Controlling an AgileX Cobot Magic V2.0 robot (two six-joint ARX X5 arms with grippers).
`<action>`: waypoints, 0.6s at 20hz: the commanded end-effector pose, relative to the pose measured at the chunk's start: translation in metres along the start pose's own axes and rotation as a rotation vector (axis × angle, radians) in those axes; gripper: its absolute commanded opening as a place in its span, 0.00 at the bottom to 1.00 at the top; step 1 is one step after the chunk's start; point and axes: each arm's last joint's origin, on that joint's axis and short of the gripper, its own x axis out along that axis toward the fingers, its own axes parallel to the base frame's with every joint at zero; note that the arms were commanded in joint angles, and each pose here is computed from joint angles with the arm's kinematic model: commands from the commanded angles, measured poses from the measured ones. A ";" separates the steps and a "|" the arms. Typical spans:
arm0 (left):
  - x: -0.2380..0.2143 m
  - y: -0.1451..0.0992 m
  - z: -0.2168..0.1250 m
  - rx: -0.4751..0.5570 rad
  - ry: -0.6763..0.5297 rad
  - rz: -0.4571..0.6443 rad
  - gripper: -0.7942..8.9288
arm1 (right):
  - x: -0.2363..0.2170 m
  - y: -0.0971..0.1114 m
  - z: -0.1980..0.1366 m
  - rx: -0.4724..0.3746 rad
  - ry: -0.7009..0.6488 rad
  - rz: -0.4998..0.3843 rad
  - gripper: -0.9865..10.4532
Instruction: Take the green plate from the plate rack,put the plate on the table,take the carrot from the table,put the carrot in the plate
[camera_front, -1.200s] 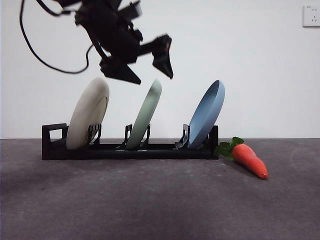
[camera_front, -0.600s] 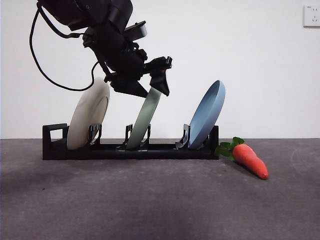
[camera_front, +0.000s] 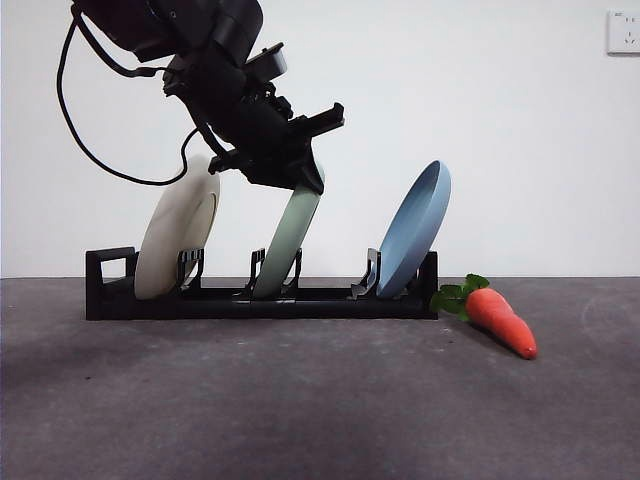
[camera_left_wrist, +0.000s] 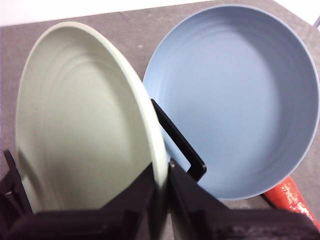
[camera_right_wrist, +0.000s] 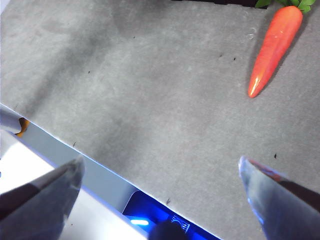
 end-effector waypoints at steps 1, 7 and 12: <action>-0.007 -0.002 0.008 -0.046 -0.028 -0.045 0.07 | -0.001 0.001 0.001 -0.004 -0.009 0.000 0.61; -0.040 -0.012 0.035 -0.036 -0.119 -0.073 0.07 | -0.001 0.001 0.001 -0.004 -0.010 0.000 0.61; -0.088 -0.036 0.055 -0.001 -0.128 -0.152 0.07 | -0.001 0.001 0.001 -0.004 -0.010 0.000 0.61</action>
